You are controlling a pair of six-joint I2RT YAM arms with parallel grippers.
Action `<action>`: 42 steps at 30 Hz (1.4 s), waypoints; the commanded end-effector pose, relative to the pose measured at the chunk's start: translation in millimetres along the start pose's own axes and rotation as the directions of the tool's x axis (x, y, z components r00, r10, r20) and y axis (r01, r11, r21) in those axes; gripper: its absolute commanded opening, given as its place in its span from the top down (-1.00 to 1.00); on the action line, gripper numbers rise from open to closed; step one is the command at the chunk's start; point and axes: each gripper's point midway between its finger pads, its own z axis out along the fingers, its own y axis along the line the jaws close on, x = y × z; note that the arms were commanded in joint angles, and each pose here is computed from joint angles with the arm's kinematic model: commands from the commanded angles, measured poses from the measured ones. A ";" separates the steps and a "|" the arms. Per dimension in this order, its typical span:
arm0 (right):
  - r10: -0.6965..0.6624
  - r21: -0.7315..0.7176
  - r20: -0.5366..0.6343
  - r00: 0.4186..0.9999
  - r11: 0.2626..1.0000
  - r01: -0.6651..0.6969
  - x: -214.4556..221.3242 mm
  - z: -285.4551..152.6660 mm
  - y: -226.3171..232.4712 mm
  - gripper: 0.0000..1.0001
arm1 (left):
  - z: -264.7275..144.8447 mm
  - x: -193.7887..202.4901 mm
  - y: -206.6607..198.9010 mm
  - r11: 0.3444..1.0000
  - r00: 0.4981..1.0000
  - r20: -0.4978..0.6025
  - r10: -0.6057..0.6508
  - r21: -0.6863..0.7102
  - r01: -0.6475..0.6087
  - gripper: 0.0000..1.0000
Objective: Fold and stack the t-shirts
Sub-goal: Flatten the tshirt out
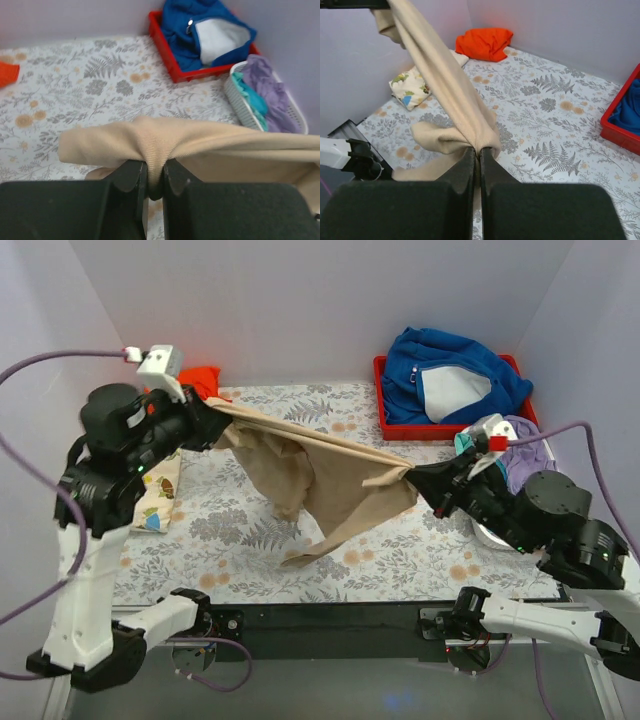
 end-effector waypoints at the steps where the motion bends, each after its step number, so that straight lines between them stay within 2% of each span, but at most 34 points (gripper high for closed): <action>1: 0.024 -0.002 0.027 0.999 1.000 -0.024 -7.5 -25.9 -7.4 0.97 | -54.3 -1.5 -16.4 0.999 0.999 0.038 0.001 0.043 -0.003 0.99; 2: 0.037 -0.021 0.073 0.997 0.999 -0.035 -16.2 -39.5 -9.2 0.97 | -76.4 -6.1 -23.5 0.998 0.996 0.094 0.005 0.064 -0.011 0.99; 4: 0.043 -0.037 0.117 0.992 0.999 -0.039 -25.5 -52.9 -11.3 0.97 | -98.9 -15.3 -33.5 0.995 0.984 0.177 0.008 0.100 -0.026 0.76; 5: 0.055 -0.044 0.153 0.987 0.998 -0.049 -32.3 -65.2 -14.6 0.97 | -119.9 -24.0 -39.3 0.993 0.970 0.244 0.016 0.111 -0.044 0.73; 7: 0.070 -0.049 0.190 0.979 0.997 -0.061 -40.3 -77.5 -18.1 0.97 | -140.1 -34.3 -43.4 0.993 0.953 0.303 0.012 0.109 -0.047 0.72; 8: 0.077 -0.047 0.215 0.974 0.997 -0.069 -44.8 -85.9 -21.9 0.97 | -152.8 -39.9 -47.6 0.992 0.945 0.326 0.006 0.115 -0.047 0.74; 11: 0.078 -0.003 0.237 0.968 0.997 -0.080 -47.6 -90.4 -32.0 0.97 | -143.9 -34.7 -53.5 0.988 0.963 0.270 -0.018 0.153 -0.025 0.71; 14: 0.052 0.046 0.211 0.976 0.997 -0.063 -39.7 -78.0 -36.5 0.97 | -99.1 -4.1 -39.6 0.993 0.995 0.090 -0.039 0.114 0.029 0.65; 16: 0.031 0.106 0.173 0.984 0.993 -0.050 -26.2 -64.1 -43.0 0.97 | -53.2 32.4 -19.2 0.996 0.996 -0.059 -0.072 0.049 0.074 0.65; 17: 0.018 0.132 0.143 0.990 0.990 -0.037 -18.8 -52.7 -43.7 0.97 | -38.0 41.3 -16.7 0.995 0.993 -0.088 -0.076 0.054 0.081 0.65; 19: -0.003 0.204 0.091 0.996 0.979 -0.015 -2.1 -37.4 -51.5 0.97 | 4.1 89.7 -5.2 0.992 0.958 -0.270 -0.097 0.046 0.114 0.64; 21: -0.023 0.224 0.040 0.999 0.975 0.014 11.9 -19.1 -49.5 0.97 | 29.3 120.4 5.9 0.991 0.916 -0.383 -0.121 0.011 0.136 0.68; 22: -0.036 0.229 0.012 0.999 0.973 0.032 20.1 -12.0 -48.7 0.97 | 39.7 139.3 15.4 0.991 0.889 -0.439 -0.130 -0.020 0.135 0.82; 24: -0.049 0.313 -0.059 0.997 0.947 0.066 45.7 5.7 -58.9 0.97 | 69.2 168.9 44.7 0.985 0.855 -0.492 -0.164 -0.124 0.117 0.84; 26: -0.070 0.385 -0.125 0.990 0.916 0.113 68.5 20.9 -68.6 0.97 | 96.4 192.2 55.0 0.988 0.816 -0.559 -0.150 -0.108 0.108 0.83; 28: -0.087 0.463 -0.168 0.982 0.873 0.157 90.2 31.0 -82.3 0.97 | 116.9 206.6 68.0 0.984 0.787 -0.593 -0.170 -0.144 0.104 0.78; 29: -0.105 0.480 -0.216 0.971 0.854 0.200 103.0 40.7 -88.3 0.97 | 129.7 200.4 73.8 0.982 0.796 -0.579 -0.174 -0.159 0.099 0.74; 30: -0.107 0.476 -0.244 0.964 0.853 0.216 111.9 47.4 -90.2 0.97 | 147.3 215.7 89.2 0.971 0.771 -0.601 -0.212 -0.221 0.095 0.58; 32: -0.096 0.516 -0.287 0.953 0.823 0.238 124.6 63.2 -107.9 0.97 | 169.9 208.4 99.7 0.965 0.787 -0.576 -0.221 -0.248 0.090 0.33; 34: -0.061 0.536 -0.314 0.947 0.813 0.230 135.0 72.3 -127.9 0.97 | 192.5 213.3 119.7 0.951 0.791 -0.568 -0.227 -0.304 0.055 0.19; 36: -0.065 0.530 -0.297 0.953 0.819 0.221 134.6 84.8 -137.1 0.97 | 212.6 190.9 127.4 0.946 0.827 -0.525 -0.202 -0.323 0.026 0.11; 37: -0.061 0.557 -0.288 0.956 0.801 0.219 133.6 85.4 -151.2 0.97 | 223.3 195.5 143.0 0.929 0.827 -0.526 -0.199 -0.370 -0.012 -0.20; 38: -0.078 0.562 -0.273 0.959 0.796 0.224 127.4 89.3 -157.6 0.97 | 230.4 190.4 152.7 0.916 0.843 -0.507 -0.183 -0.399 -0.041 -0.21; 39: -0.083 0.559 -0.269 0.960 0.798 0.225 125.1 92.6 -162.4 0.97 | 239.6 166.7 153.3 0.912 0.865 -0.473 -0.165 -0.407 -0.048 -0.20; 40: -0.084 0.581 -0.262 0.961 0.782 0.227 118.7 92.1 -175.3 0.97 | 246.3 171.7 163.4 0.891 0.854 -0.486 -0.183 -0.449 -0.065 -0.21; 42: -0.097 0.583 -0.293 0.951 0.771 0.258 120.7 99.5 -186.8 0.97 | 250.4 153.0 152.6 0.907 0.857 -0.483 -0.181 -0.420 -0.045 -0.21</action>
